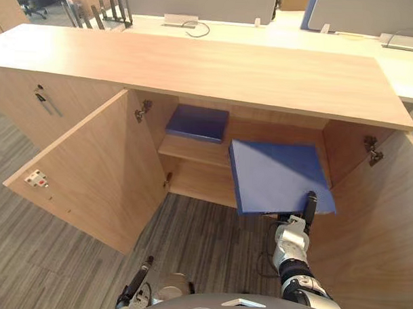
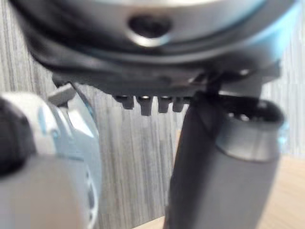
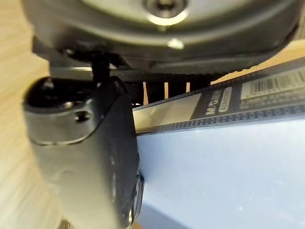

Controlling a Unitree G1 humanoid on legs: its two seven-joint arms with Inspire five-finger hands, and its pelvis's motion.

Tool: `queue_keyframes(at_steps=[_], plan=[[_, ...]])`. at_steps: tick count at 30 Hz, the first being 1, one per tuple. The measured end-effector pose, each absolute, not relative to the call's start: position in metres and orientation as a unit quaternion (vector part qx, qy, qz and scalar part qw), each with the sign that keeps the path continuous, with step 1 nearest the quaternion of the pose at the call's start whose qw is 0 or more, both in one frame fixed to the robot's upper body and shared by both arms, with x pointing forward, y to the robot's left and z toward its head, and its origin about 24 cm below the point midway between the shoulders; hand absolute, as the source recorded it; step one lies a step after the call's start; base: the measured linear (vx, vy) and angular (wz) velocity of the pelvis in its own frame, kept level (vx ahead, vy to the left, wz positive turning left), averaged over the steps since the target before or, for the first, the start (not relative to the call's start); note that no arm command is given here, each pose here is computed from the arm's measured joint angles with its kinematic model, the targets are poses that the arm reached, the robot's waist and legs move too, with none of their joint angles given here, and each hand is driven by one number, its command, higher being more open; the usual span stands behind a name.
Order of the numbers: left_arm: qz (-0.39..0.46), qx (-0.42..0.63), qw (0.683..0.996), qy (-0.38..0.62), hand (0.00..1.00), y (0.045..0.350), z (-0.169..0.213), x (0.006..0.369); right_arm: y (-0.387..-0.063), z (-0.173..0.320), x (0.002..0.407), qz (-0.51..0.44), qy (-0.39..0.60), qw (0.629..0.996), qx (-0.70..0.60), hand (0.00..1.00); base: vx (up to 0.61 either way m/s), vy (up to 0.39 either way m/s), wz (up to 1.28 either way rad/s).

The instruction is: Walk over to the cabinet, pick up the folder, carry it to the office cabinet, place the folder inside the office cabinet, then close the office cabinet door

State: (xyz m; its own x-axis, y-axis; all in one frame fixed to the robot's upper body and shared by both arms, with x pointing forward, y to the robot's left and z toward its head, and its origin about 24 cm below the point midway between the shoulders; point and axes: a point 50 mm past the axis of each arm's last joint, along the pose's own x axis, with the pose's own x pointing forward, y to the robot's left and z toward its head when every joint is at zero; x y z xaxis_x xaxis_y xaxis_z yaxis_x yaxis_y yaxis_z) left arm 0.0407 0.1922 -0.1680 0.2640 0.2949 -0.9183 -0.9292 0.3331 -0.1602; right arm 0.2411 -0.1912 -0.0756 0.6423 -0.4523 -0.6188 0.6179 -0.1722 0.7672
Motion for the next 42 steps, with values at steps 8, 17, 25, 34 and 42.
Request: queue_keyframes(at_steps=[8,17,25,34,42], plan=[[0.483,-0.384,0.657,0.432,1.00,0.193,-0.171,0.010,-0.180,-0.075,0.245,-0.386,0.095,0.668,0.629,0.00,0.16,0.296,-0.37],[0.451,-0.381,0.688,0.422,1.00,0.191,-0.169,0.030,-0.168,-0.087,0.238,-0.360,0.148,0.689,0.612,0.00,0.20,0.116,-0.19],[0.406,-0.343,0.713,0.457,1.00,0.190,-0.171,0.031,-0.164,-0.114,0.213,-0.400,0.209,0.674,0.585,0.00,0.09,-0.010,-0.23],[0.388,-0.308,0.726,0.477,1.00,0.197,-0.171,0.025,-0.168,-0.119,0.206,-0.407,0.219,0.677,0.572,0.00,0.01,0.064,-0.22],[0.402,-0.317,0.719,0.470,1.00,0.198,-0.171,0.024,-0.169,-0.114,0.210,-0.407,0.203,0.665,0.593,0.00,-0.08,-0.082,0.00]])
